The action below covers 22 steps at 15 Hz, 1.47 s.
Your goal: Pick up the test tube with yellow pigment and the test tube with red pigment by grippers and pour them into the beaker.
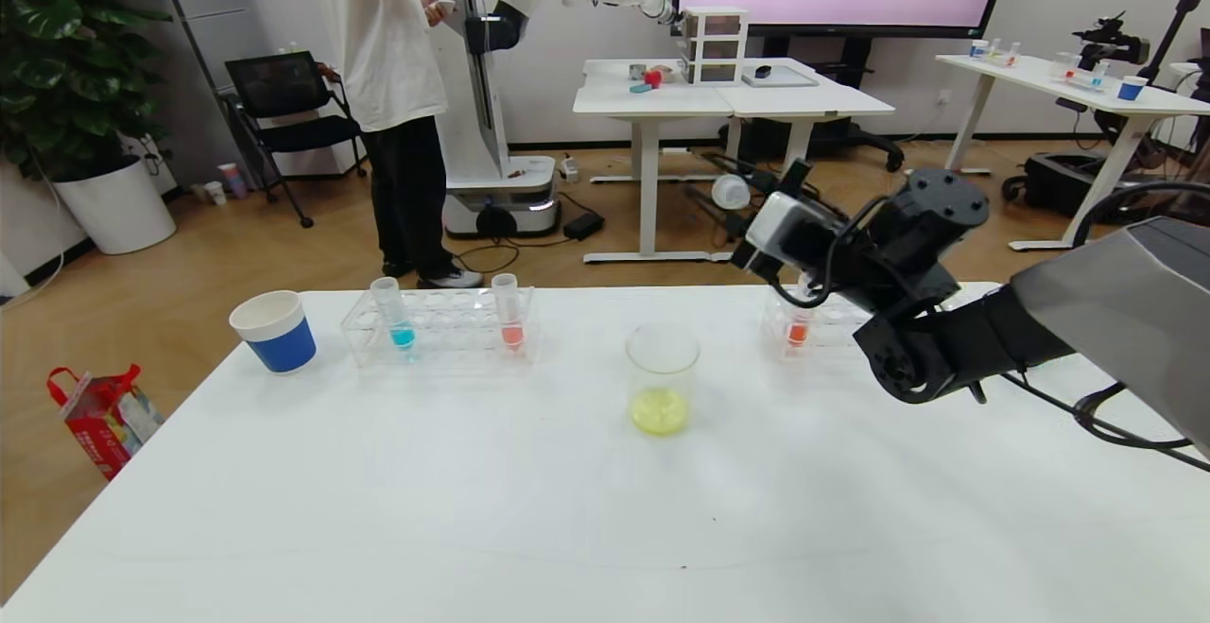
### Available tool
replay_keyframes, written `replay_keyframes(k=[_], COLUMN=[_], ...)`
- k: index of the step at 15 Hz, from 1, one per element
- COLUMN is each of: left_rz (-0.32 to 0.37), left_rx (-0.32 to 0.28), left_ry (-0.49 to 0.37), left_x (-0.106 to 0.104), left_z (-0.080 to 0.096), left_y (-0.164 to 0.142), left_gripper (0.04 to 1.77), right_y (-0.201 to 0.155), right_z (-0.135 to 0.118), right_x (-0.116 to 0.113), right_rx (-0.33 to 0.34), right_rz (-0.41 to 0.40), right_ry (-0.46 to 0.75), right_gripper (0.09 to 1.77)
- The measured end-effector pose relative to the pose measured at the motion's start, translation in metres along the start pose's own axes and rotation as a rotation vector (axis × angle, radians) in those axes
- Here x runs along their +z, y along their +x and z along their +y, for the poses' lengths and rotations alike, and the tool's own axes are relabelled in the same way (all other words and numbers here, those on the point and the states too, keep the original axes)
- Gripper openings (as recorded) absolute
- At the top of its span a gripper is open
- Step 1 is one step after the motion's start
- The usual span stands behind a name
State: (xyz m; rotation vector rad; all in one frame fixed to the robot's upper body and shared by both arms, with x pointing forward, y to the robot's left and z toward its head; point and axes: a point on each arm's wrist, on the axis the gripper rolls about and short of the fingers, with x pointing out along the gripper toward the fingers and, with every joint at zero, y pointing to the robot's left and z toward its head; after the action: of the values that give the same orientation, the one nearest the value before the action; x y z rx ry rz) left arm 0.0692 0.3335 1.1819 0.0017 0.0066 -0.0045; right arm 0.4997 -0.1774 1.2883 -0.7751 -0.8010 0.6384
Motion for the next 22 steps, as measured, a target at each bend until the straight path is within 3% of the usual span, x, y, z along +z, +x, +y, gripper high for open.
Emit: replay_keyframes(k=[4, 8, 12, 15, 19, 22], left_rz=[0.000, 0.000, 0.000, 0.000, 0.000, 0.000], left_rx=[0.000, -0.001, 0.000, 0.000, 0.000, 0.000], left_ry=[0.000, 0.000, 0.000, 0.000, 0.000, 0.000], left_x=[0.000, 0.000, 0.000, 0.000, 0.000, 0.000], left_z=[0.000, 0.000, 0.000, 0.000, 0.000, 0.000], left_y=[0.000, 0.000, 0.000, 0.000, 0.000, 0.000], left_gripper=[1.75, 1.75, 1.75, 1.75, 1.75, 1.75], right_y=[-0.029, -0.060, -0.108, -0.136, -0.166, -0.186], right_z=[0.002, -0.002, -0.010, -0.037, -0.094, -0.138], right_x=[0.019, 0.038, 0.037, 0.018, -0.022, -0.042], right_rx=[-0.182, -0.346, -0.411, -0.508, -0.651, -0.760], right_rz=[0.186, 0.308, 0.450, 0.561, 0.759, 0.803], right_ry=[0.348, 0.716, 0.774, 0.761, 0.728, 0.674], right_gripper=[0.53, 0.53, 0.53, 0.53, 0.53, 0.53])
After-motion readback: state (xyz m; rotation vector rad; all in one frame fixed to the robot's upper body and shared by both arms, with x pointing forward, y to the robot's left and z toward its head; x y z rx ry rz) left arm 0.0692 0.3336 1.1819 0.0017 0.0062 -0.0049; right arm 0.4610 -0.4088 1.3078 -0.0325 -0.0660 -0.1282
